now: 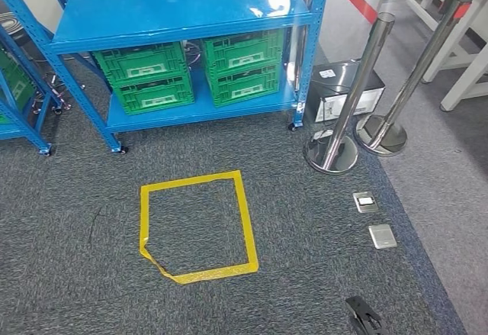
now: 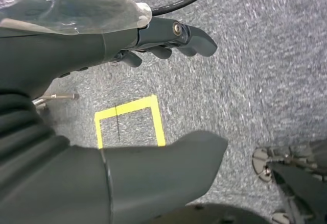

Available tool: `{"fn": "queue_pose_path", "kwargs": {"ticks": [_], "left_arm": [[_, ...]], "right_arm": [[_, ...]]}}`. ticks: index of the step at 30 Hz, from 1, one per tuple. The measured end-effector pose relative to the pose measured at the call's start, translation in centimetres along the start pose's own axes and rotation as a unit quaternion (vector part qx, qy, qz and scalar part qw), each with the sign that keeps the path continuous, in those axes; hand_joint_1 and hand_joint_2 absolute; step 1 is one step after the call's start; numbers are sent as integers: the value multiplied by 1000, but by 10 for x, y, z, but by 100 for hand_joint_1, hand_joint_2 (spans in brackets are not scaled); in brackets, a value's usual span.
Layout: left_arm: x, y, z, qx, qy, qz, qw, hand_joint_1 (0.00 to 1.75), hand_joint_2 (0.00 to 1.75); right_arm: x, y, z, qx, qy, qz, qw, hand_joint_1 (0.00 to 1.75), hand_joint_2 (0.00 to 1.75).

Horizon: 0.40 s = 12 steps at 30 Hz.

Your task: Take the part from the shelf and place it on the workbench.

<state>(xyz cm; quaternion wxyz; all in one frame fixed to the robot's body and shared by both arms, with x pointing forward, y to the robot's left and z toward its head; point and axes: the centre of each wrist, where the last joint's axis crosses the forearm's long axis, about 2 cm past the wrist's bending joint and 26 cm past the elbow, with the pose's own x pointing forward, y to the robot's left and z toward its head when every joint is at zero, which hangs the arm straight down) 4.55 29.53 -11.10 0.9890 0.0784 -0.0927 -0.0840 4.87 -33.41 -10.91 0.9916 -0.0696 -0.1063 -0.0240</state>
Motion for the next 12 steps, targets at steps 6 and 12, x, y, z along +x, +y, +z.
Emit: {"fn": "queue_pose_path", "kwargs": {"ticks": [6,12], "left_arm": [[-8,-8,2,-25,-6,-7,1000,0,0],[-14,-14,4,-44,-10,-7,999,0,0]], "right_arm": [[-9,9,2,17,0,17,1000,0,0],[-18,16,4,32,0,28,999,0,0]]}}
